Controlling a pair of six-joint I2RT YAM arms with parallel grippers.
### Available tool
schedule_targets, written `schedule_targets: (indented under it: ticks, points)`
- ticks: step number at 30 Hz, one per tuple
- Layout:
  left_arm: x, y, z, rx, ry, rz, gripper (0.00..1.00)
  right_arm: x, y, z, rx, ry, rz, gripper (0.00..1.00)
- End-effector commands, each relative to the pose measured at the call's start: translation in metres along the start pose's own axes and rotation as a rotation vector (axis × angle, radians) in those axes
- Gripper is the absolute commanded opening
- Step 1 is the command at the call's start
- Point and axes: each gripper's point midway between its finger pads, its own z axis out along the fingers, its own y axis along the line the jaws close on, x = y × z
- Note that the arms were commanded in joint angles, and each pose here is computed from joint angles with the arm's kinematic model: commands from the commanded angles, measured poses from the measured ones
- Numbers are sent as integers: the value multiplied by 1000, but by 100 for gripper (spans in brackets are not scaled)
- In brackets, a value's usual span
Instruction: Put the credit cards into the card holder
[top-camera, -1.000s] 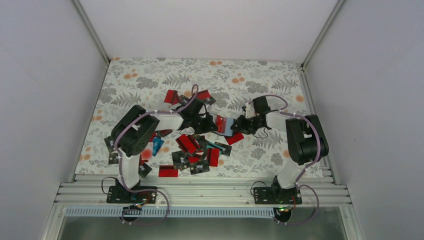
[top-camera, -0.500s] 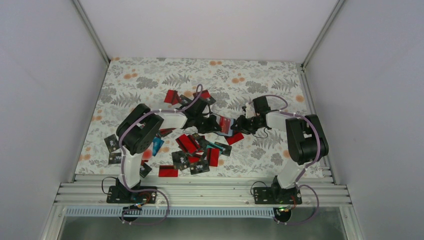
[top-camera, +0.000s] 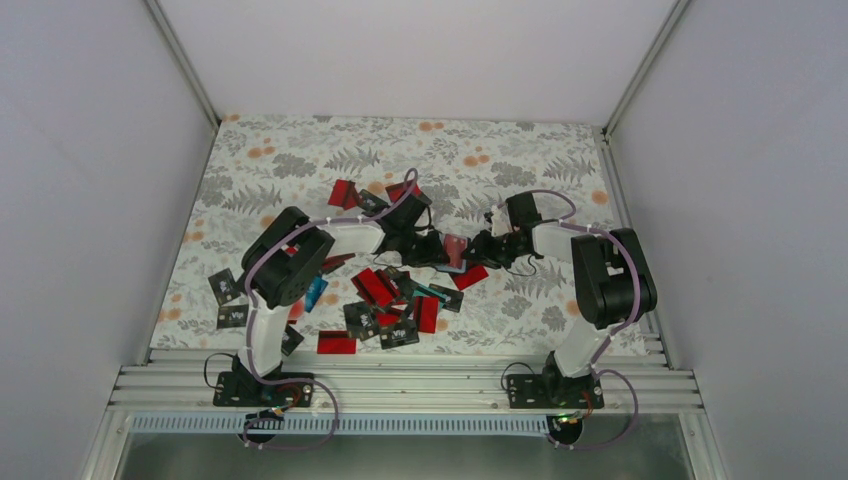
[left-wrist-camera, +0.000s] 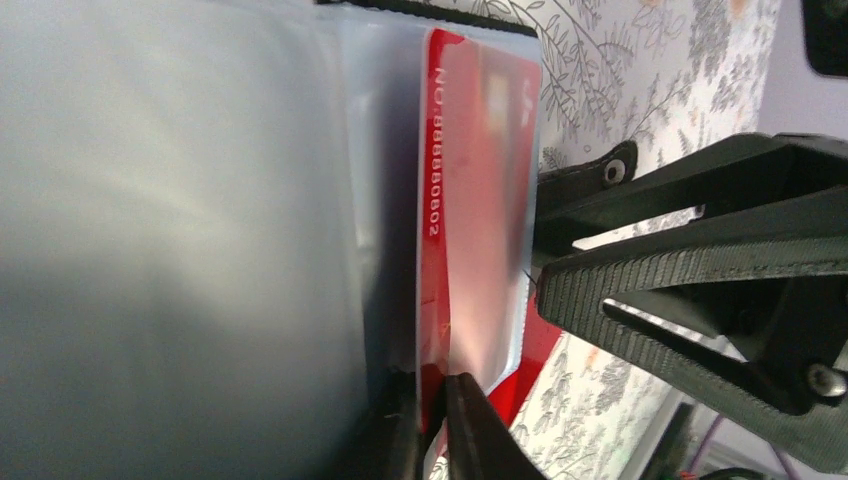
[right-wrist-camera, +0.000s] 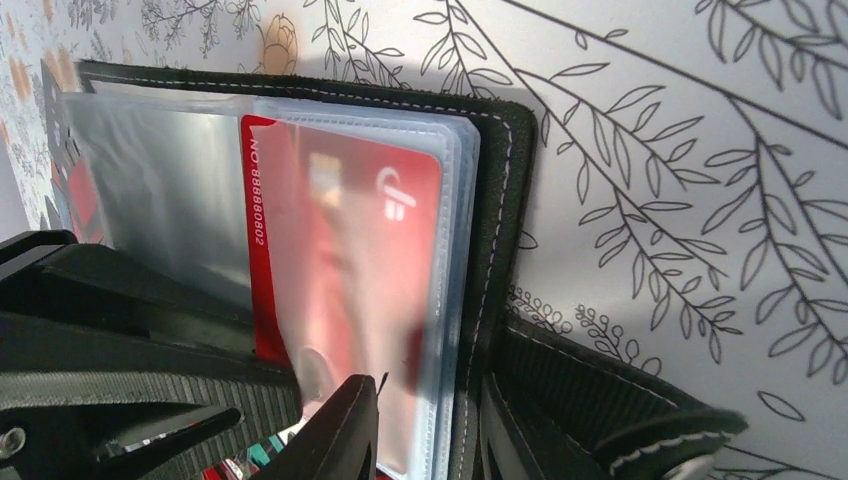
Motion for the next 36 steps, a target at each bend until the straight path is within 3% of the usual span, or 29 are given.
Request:
schedule_targets:
  ticks: [1,5,13,17,19,26,30,33,36]
  points:
    - [20,19,7,-116,60,-1,22,-1,2,4,-14,12,-14,29]
    - [16,14,-2,-150,45,30,34,-1,4,2,-14,7,-17,30]
    - [15,-3,-17,-160,41,64,74,-8,15,-6,-23,-3,-43,32]
    - [18,-9,-29,-165,42,76,87,-13,21,-12,-24,-7,-65,34]
    - [19,-12,-34,-173,46,90,100,-14,23,-14,-26,-13,-71,36]
    - [18,-26,-47,-150,53,123,100,-17,34,-20,-60,-25,-76,38]
    - [4,-22,-56,-214,-2,159,97,-17,40,-25,-78,-31,-75,38]
    - [-7,-24,-54,-208,-33,204,77,-15,50,-31,-110,-42,-77,38]
    - [-18,-16,-50,-258,-56,227,47,-13,54,-34,-128,-49,-69,38]
